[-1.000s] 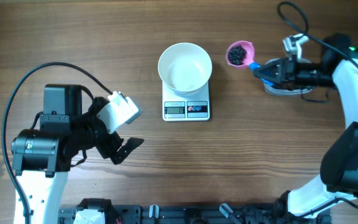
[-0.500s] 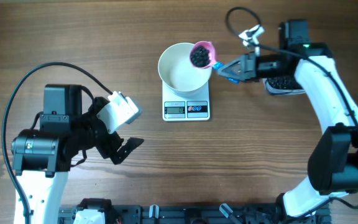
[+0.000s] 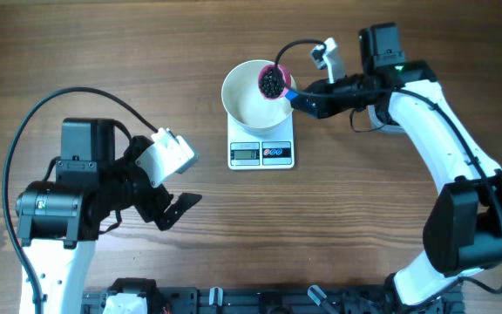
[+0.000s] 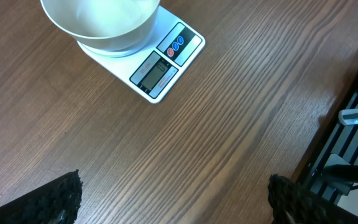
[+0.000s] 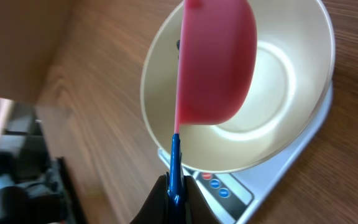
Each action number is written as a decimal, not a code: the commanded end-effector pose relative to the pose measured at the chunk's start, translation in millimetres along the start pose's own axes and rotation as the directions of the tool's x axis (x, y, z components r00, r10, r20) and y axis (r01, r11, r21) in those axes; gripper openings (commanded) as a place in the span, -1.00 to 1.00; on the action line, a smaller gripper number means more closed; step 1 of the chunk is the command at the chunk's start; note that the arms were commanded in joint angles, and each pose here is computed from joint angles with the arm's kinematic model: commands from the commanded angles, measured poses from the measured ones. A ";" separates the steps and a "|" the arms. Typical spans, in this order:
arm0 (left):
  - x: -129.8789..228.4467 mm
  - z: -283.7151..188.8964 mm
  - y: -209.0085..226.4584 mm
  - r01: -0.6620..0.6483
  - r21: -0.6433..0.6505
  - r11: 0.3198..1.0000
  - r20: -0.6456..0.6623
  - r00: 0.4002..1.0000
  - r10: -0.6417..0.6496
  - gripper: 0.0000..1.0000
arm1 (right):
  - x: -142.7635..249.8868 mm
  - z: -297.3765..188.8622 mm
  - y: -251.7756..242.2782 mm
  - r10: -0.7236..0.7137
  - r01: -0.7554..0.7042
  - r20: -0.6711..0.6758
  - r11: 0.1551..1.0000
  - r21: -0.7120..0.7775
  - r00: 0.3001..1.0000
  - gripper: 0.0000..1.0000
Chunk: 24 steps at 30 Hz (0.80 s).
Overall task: Scoop item into bowl and weigh 150g on scale
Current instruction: 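Carry the scoop left over the white bowl on the scale, then tilt the scoop with the right gripper to pour beans into the bowl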
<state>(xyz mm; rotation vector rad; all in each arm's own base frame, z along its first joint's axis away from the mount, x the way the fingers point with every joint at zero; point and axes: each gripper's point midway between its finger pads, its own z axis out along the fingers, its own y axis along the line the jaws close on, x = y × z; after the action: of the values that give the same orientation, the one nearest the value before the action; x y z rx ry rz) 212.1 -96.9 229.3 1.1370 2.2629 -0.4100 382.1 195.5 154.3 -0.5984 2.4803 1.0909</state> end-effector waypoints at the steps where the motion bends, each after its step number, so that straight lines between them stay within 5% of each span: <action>1: -6.2 -4.2 0.9 -0.037 -0.011 0.999 0.015 0.999 0.037 1.00 | -1.4 -1.3 1.4 -0.087 0.087 -0.002 0.994 0.064 0.996 -0.92; 24: -6.2 -4.2 0.9 -0.037 -0.011 0.999 0.015 0.999 0.037 1.00 | -3.5 18.7 -12.0 -0.311 0.332 -0.116 0.893 0.304 0.943 -0.91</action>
<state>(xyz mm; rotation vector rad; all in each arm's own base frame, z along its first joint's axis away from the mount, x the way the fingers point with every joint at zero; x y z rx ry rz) 212.1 -96.9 229.3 1.1366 2.2631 -0.4102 393.0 205.5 128.9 -0.8761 2.4547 0.6212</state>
